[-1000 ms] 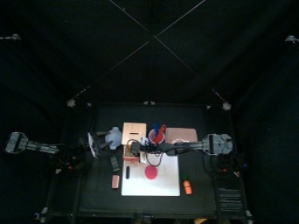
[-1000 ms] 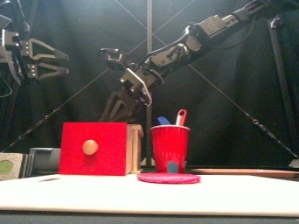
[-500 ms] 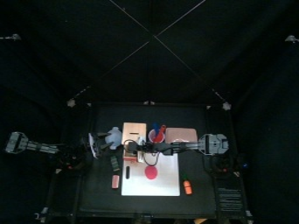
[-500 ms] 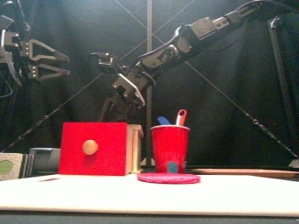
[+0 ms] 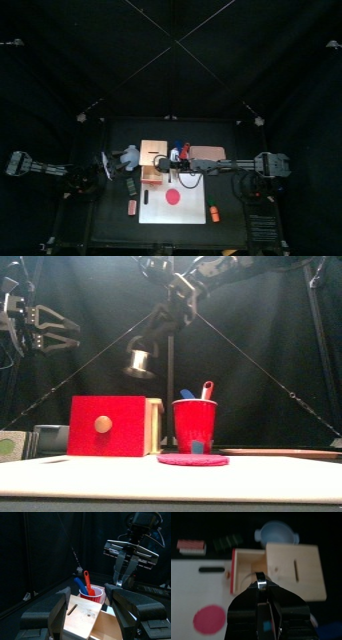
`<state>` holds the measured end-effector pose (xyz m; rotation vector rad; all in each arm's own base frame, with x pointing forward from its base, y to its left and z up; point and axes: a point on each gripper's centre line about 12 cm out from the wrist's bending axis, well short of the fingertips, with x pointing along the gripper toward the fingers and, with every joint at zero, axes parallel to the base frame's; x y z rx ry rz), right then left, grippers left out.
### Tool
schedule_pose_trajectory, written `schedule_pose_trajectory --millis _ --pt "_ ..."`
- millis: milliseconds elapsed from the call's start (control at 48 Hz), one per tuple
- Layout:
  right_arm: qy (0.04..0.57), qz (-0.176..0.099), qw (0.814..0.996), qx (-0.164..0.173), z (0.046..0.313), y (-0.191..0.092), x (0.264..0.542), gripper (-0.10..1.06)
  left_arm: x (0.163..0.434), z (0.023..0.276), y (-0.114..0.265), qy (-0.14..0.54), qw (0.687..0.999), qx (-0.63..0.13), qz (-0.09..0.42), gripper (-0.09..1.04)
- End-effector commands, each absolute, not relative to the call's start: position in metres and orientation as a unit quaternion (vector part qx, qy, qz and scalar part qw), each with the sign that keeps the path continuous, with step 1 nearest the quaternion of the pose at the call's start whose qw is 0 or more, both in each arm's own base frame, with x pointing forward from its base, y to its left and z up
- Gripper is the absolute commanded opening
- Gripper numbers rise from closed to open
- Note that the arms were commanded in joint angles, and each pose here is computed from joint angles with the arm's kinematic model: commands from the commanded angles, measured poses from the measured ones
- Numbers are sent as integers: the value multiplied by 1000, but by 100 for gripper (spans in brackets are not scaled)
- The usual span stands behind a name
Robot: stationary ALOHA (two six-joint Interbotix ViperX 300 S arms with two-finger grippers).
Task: Get the cutter from the drawer then cut the dough then place the extra dough in the bowl
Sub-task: Place the cutter on the board
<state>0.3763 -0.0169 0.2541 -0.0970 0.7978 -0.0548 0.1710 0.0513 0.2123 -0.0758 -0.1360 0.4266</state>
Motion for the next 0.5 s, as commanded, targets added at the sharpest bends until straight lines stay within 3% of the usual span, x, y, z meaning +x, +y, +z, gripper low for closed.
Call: schedule_pose_trajectory --millis 21,146,250,375,500 --pt "378 -12 925 -27 250 2 346 45 183 229 58 -70 971 -44 223 91" --pt "402 -19 915 9 217 11 315 45 195 243 72 -55 967 -47 244 91" --pt "428 -26 903 9 193 13 300 46 207 257 82 -42 966 -43 250 91" --pt "436 -39 899 -2 184 9 294 46 227 265 97 1 965 -60 256 90" --pt "436 -57 898 15 181 7 292 55 243 263 105 36 964 -66 255 90"
